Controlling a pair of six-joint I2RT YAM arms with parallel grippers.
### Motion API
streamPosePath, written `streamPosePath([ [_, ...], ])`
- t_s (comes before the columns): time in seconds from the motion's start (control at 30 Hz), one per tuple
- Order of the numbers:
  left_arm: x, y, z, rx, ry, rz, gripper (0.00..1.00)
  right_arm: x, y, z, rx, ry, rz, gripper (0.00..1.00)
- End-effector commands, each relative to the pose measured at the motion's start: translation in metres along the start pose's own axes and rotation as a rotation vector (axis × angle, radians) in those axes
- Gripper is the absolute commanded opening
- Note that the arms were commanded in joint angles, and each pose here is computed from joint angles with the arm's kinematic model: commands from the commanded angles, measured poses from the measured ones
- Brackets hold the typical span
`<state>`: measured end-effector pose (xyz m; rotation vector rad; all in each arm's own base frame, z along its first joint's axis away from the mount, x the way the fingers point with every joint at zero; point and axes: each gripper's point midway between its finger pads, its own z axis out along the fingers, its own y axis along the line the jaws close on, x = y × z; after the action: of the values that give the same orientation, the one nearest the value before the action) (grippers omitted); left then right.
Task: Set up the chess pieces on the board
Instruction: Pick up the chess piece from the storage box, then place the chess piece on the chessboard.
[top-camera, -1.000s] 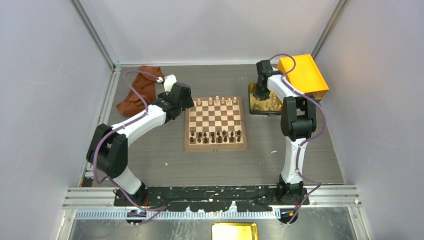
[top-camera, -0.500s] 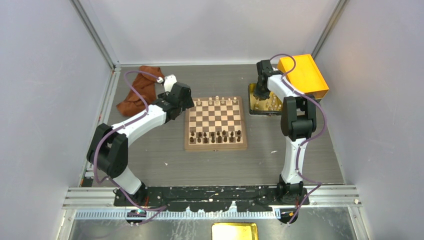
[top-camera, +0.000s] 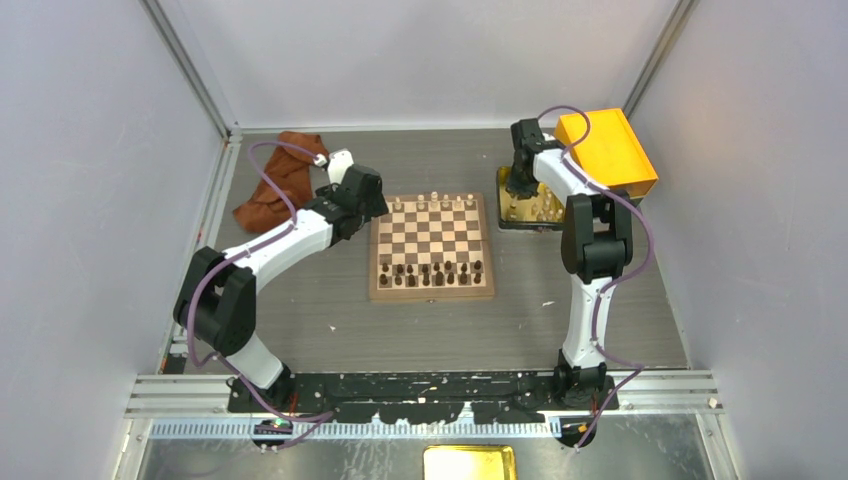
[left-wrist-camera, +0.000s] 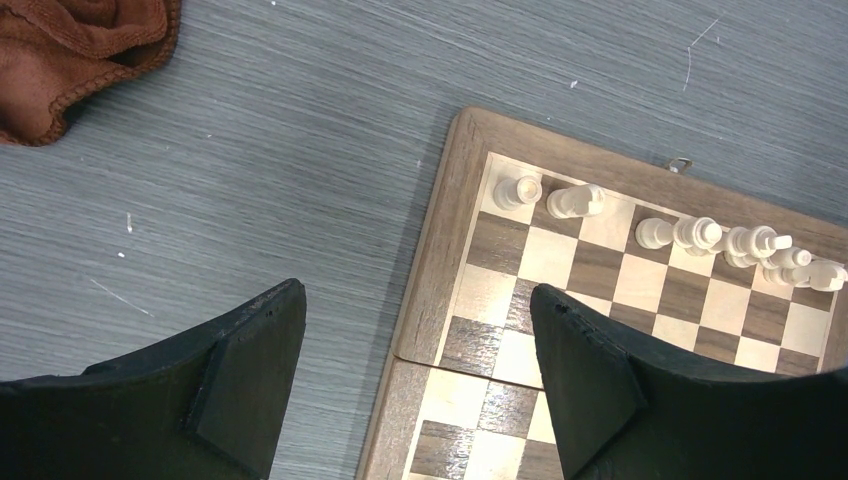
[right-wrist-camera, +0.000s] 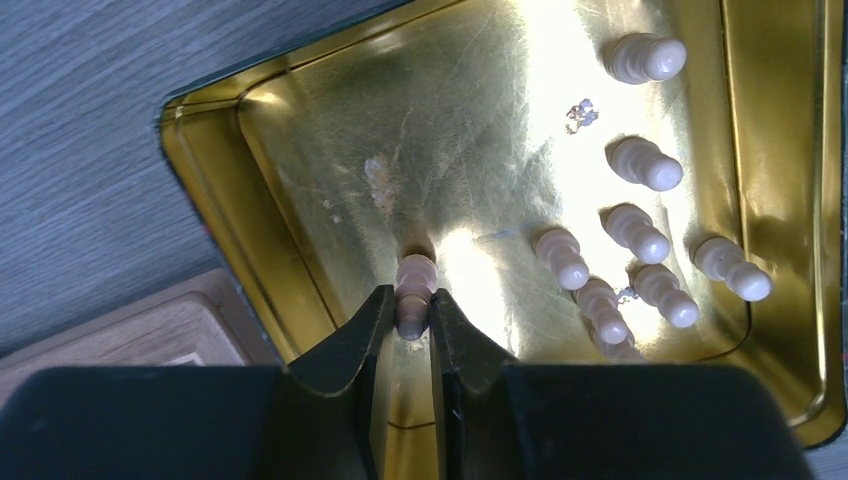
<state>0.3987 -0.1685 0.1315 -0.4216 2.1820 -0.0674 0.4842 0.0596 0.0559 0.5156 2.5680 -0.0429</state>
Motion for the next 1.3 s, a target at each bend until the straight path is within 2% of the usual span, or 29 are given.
streamPosePath([
  [0.0, -0.020, -0.006, -0.007, 0.007, -0.058, -0.025, 0.83, -0.045, 0.018, -0.057, -0.051, -0.167, 0.004, 0.01],
  [0.43, -0.024, -0.002, -0.012, 0.004, -0.070, -0.031, 0.83, -0.053, 0.047, -0.104, -0.079, -0.256, -0.079, 0.01],
  [0.77, -0.022, 0.007, -0.019, 0.001, -0.079, -0.047, 0.83, -0.038, 0.117, -0.155, -0.176, -0.316, -0.219, 0.01],
  [1.27, -0.018, 0.023, -0.032, 0.003, -0.101, -0.077, 0.84, 0.018, 0.210, -0.179, -0.260, -0.318, -0.397, 0.01],
])
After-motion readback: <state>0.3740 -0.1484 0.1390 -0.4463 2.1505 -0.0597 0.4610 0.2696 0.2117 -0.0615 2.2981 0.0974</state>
